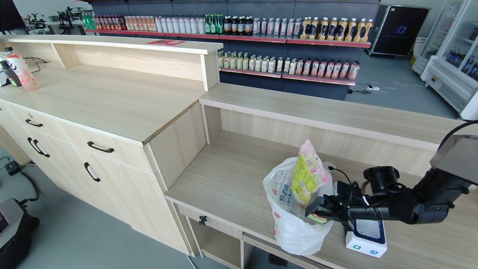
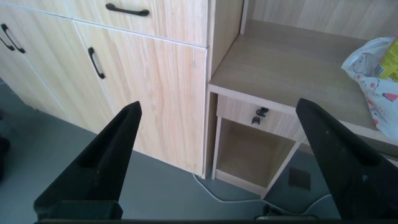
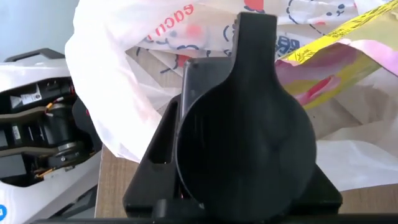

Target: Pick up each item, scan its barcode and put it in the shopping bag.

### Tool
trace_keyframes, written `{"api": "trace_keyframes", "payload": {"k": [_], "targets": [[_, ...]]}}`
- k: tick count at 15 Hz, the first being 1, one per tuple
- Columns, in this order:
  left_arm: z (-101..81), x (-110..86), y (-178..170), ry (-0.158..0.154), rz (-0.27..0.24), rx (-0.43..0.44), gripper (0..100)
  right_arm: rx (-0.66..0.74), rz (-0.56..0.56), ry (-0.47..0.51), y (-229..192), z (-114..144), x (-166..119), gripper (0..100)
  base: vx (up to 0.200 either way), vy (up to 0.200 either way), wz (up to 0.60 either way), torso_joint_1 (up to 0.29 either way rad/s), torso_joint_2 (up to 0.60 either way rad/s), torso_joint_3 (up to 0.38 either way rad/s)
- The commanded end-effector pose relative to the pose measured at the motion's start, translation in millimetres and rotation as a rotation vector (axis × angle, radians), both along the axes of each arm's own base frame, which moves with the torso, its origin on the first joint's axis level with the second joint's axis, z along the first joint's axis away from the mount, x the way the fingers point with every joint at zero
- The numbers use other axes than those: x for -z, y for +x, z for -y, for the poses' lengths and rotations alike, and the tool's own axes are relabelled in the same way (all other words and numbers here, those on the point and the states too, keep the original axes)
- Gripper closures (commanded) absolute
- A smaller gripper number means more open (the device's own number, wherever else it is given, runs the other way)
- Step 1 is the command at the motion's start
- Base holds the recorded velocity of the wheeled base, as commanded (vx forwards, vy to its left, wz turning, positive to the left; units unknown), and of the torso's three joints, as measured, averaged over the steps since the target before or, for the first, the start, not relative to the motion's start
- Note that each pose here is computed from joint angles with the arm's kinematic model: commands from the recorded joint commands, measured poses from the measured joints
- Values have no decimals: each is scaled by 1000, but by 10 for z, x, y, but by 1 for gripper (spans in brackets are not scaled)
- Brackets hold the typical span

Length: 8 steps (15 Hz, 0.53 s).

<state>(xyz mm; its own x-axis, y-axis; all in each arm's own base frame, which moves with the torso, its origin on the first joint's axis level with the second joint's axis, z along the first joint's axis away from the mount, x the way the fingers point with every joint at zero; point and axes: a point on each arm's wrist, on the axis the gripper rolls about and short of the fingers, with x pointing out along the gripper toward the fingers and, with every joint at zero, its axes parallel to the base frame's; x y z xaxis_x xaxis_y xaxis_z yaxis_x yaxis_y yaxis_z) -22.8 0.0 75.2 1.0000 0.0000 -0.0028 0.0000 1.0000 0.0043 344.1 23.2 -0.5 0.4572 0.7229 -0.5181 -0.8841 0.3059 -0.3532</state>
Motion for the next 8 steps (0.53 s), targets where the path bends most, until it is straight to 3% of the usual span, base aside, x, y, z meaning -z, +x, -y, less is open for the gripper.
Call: {"api": "trace_keyframes", "payload": {"k": [1,8], "targets": [[0,0,0,0,0,0,0,-13,-14,0,79,-48,114,100,0,0,0,0,0,0],[0,0,0,0,0,0,0,-26,-44,20,242,-240,231,100,0,0,0,0,0,0]]}}
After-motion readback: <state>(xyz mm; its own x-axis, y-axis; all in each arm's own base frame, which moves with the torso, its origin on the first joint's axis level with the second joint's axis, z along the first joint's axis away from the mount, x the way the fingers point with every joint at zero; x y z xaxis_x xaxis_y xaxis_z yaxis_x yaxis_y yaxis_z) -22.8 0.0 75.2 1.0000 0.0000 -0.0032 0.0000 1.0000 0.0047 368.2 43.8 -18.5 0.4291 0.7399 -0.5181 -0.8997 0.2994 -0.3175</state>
